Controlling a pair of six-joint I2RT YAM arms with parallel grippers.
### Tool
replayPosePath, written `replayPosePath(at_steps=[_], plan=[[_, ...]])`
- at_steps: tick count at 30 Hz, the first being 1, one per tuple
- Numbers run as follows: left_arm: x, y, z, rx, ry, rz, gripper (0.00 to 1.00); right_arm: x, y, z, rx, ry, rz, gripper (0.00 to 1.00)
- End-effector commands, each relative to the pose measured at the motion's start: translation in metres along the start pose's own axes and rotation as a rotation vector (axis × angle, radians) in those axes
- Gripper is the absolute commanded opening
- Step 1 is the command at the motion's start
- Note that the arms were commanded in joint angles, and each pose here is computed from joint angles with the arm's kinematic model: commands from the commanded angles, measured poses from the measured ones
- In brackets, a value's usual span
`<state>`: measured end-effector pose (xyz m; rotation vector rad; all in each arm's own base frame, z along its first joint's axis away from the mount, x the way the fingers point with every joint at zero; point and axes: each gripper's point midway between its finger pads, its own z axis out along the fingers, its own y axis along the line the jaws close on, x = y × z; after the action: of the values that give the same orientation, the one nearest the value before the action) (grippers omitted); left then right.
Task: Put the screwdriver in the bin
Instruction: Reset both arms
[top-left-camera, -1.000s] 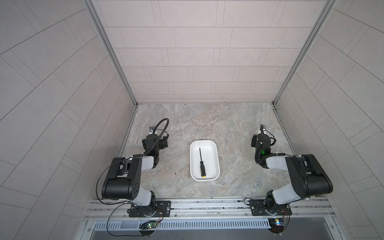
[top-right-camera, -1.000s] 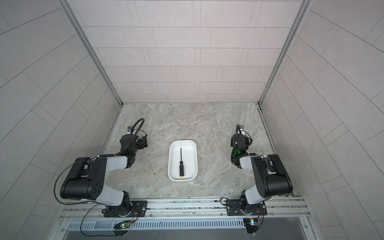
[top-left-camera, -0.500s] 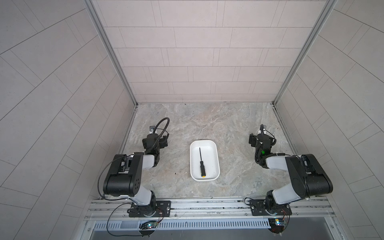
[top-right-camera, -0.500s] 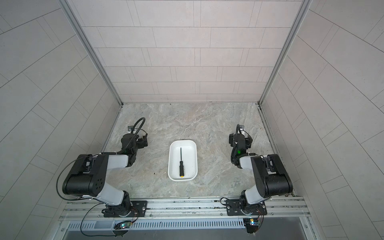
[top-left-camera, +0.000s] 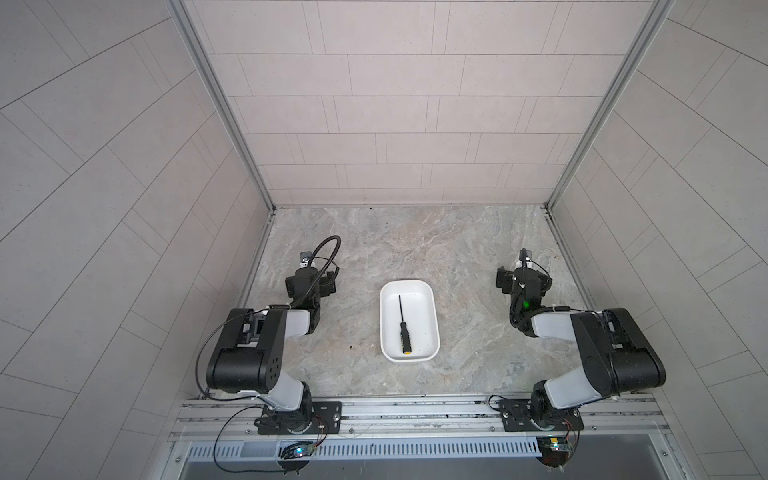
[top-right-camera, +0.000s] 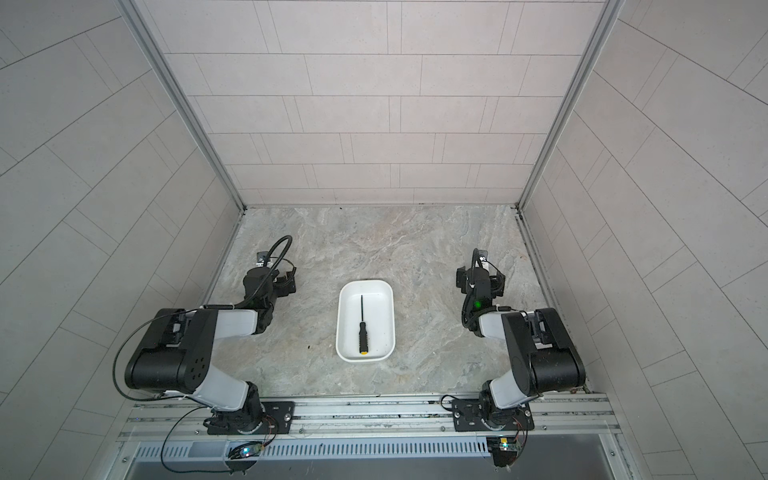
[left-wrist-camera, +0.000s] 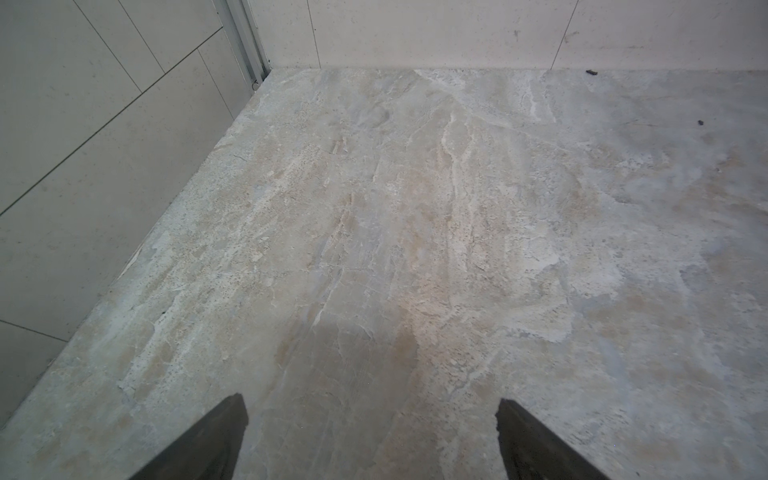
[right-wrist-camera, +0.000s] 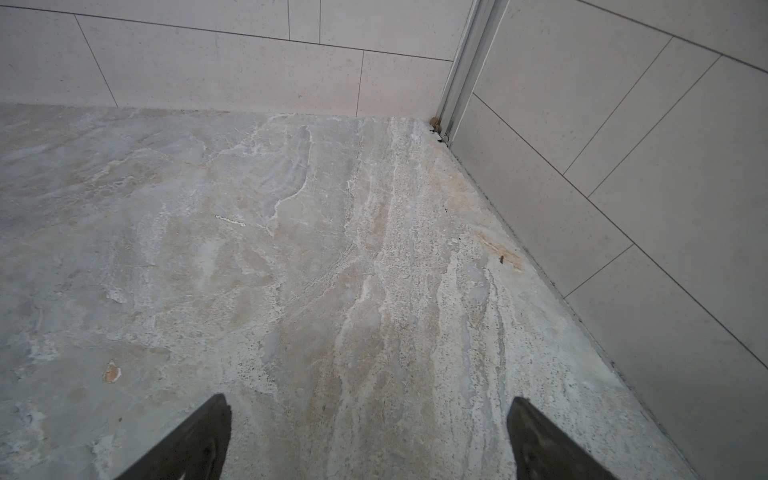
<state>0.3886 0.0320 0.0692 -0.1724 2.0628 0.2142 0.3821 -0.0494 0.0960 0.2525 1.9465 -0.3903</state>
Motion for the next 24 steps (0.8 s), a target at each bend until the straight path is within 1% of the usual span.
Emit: replayPosePath(at_steps=[1,24], plan=[[-0.0146,-0.0013,-0.0013,-0.003,-0.046,0.002,1.0,0.0037,0.0007,0.0001,0.003,0.006,-0.014,0.99],[-0.014,-0.0017,-0.001,-0.005,-0.044,0.005,1.0,0.0033,0.0008,0.0002,0.003,0.005,-0.012,0.99]])
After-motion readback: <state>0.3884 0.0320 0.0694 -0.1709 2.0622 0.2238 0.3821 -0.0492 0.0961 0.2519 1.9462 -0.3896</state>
